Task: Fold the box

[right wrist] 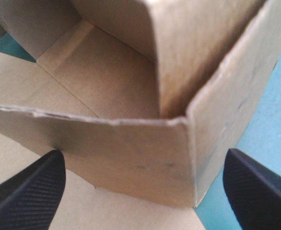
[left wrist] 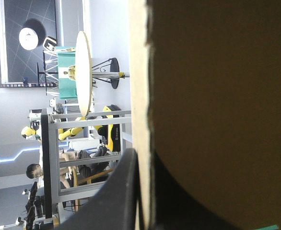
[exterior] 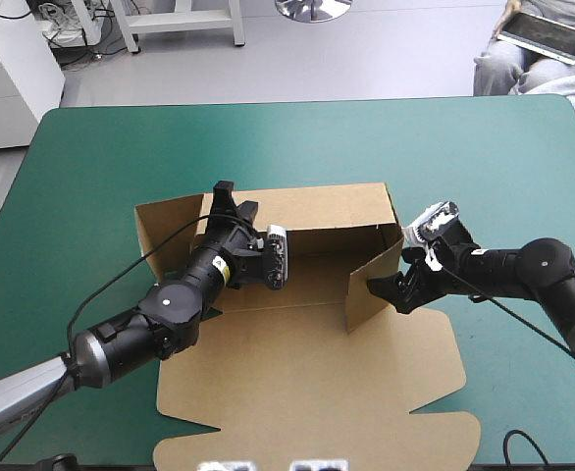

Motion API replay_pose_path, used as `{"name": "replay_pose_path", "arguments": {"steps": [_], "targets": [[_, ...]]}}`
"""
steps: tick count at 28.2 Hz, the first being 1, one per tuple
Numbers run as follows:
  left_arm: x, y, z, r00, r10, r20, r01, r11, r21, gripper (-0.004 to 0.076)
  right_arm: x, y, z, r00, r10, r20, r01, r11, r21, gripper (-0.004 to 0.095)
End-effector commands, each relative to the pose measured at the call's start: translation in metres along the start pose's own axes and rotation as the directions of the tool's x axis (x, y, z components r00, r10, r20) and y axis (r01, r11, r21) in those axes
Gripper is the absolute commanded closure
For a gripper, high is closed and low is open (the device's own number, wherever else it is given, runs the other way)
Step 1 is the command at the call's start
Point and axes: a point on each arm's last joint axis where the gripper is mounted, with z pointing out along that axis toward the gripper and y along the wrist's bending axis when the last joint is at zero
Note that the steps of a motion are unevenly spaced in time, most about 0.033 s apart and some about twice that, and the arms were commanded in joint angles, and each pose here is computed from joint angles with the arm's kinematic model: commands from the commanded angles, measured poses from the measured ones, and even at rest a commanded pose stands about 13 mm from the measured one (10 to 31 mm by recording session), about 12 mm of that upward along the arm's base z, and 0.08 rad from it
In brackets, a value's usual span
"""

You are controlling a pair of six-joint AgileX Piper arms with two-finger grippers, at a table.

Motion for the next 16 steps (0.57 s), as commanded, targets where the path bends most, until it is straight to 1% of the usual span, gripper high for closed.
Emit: {"name": "replay_pose_path", "arguments": {"steps": [1,4,9,13,16], "targets": [[-0.003,0.012,-0.006,0.999,-0.026,0.035,0.027,0.999,-0.028,0.0730,-0.017,0.000,-0.011,0.992,-0.007,0.129,0.002,0.999,0.038,0.0052],[-0.004,0.009,-0.005,0.998,-0.042,0.040,0.042,0.999,-0.010,0.0729,-0.018,-0.003,-0.011,0.990,-0.005,0.144,-0.006,0.997,0.072,0.0053],[-0.005,-0.001,0.001,0.999,0.013,0.036,-0.015,0.998,0.054,0.0730,-0.019,-0.004,-0.011,0.989,-0.007,0.147,-0.004,0.997,0.079,0.0053],[-0.008,-0.004,0.004,0.998,0.000,0.057,-0.004,0.997,0.073,0.0730,-0.020,-0.001,-0.010,0.988,-0.006,0.152,-0.005,0.998,0.068,0.0062],[-0.010,-0.005,0.004,0.997,-0.005,0.077,-0.001,0.997,0.078,0.0730,-0.023,0.002,-0.005,0.986,-0.028,0.162,0.013,0.996,0.091,0.0088]]}}
